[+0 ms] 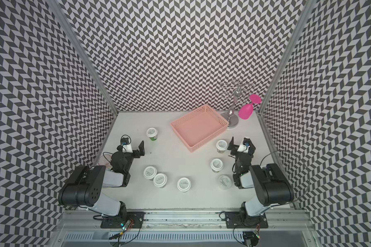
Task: Put the yogurt in the basket
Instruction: Adjust the basket at the center of the board.
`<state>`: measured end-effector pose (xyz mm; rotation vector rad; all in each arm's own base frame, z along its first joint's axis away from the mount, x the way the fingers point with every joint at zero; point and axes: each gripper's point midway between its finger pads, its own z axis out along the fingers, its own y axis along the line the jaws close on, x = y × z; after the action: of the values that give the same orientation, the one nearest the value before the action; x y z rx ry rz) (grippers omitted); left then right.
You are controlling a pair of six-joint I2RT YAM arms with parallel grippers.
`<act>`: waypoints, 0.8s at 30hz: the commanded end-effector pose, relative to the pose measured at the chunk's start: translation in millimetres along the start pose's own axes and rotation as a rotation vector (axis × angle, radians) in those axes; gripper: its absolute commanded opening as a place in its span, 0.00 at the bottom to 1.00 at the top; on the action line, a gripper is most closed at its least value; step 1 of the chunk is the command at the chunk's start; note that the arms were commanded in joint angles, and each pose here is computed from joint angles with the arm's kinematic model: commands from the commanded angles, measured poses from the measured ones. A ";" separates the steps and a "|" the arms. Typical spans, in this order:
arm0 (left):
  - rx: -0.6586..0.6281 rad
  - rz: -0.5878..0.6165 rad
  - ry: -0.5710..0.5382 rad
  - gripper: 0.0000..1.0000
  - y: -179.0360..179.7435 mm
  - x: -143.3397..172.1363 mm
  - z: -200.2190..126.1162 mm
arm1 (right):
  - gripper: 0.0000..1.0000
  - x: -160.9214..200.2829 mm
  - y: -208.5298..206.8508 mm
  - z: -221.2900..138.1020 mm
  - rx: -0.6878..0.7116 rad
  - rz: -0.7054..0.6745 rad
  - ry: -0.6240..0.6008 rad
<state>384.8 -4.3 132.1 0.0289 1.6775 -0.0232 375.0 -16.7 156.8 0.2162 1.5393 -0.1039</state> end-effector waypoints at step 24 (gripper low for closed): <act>-0.011 0.008 -0.040 1.00 -1.1 -12.2 1.7 | 1.00 -7.5 0.5 1.1 -0.013 0.009 -0.028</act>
<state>384.8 -5.9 132.1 0.0288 1.6776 -0.0209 375.1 -16.6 156.8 0.2137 1.5395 -0.1016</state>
